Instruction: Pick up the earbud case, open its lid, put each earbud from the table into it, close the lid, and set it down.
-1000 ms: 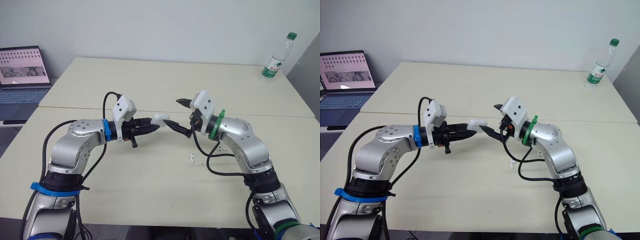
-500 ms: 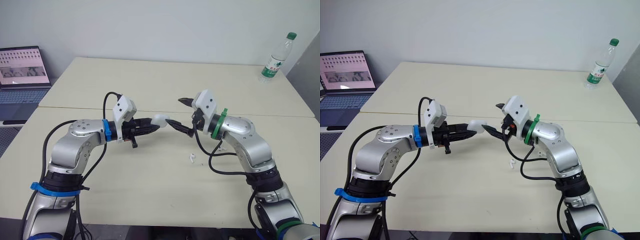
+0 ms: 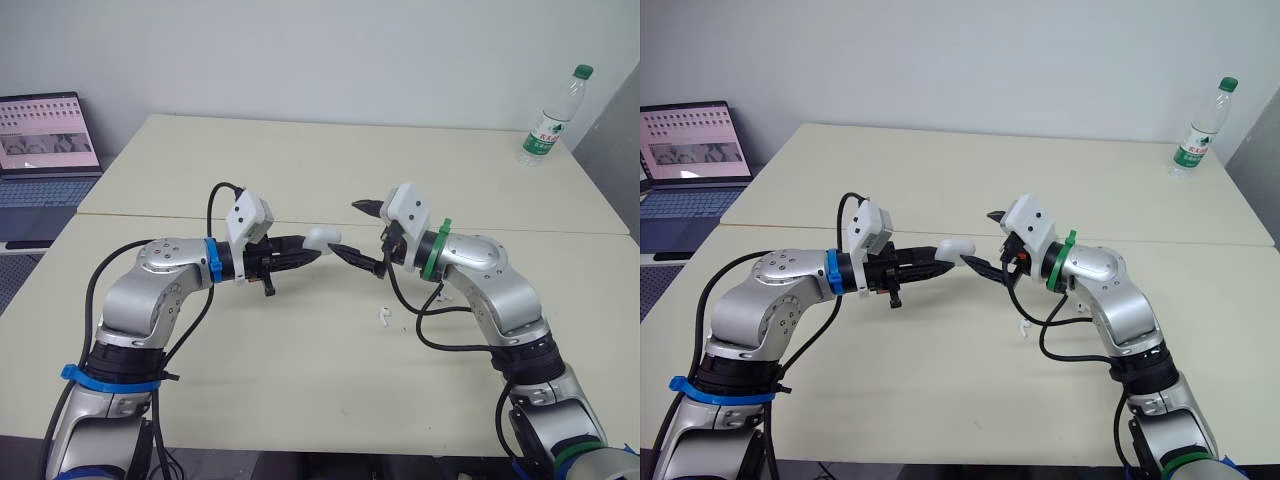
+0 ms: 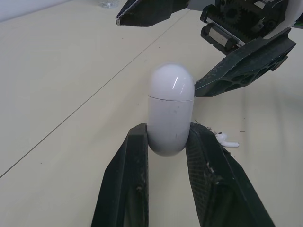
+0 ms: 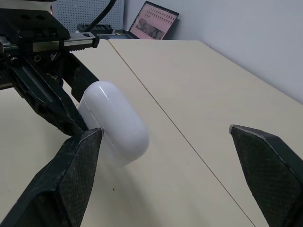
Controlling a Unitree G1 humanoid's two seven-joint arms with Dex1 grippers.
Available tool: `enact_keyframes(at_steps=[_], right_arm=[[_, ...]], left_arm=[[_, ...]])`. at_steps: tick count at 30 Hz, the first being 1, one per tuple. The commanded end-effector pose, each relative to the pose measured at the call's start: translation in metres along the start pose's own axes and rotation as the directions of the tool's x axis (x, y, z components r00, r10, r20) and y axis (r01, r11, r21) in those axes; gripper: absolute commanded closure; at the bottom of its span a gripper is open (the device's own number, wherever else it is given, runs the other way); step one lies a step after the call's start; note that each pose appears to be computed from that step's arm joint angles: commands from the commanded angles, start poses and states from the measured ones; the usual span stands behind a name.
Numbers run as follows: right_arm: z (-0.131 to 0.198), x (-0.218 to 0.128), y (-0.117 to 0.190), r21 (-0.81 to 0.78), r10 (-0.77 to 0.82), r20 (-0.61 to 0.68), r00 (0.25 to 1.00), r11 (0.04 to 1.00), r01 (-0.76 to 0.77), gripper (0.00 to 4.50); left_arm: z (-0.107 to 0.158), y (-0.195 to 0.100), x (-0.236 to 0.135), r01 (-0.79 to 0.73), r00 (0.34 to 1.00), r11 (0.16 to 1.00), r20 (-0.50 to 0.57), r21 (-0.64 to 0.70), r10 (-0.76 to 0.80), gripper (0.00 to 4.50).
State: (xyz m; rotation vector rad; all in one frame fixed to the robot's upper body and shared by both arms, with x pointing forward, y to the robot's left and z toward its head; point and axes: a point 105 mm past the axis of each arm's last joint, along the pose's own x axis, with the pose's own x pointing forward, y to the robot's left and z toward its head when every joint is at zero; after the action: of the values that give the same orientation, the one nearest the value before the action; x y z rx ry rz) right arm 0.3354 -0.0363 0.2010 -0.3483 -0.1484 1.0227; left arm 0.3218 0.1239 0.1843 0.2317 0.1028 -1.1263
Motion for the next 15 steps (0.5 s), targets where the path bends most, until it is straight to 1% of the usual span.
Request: enact_keyframes(at_steps=[1,15], right_arm=[[0.015,0.000,-0.006,-0.007,-0.032,0.058,0.998,0.999,0.033,0.03],[0.020,-0.012,-0.021,0.140,-0.097,0.096,0.991,0.987,0.083,0.03]], left_arm=[[0.013,-0.009,0.003,0.039,0.999,0.997,0.035,0.062,-0.041,3.75],[0.011,-0.009,0.003,0.039,0.998,0.997,0.036,0.065,-0.042,3.75]])
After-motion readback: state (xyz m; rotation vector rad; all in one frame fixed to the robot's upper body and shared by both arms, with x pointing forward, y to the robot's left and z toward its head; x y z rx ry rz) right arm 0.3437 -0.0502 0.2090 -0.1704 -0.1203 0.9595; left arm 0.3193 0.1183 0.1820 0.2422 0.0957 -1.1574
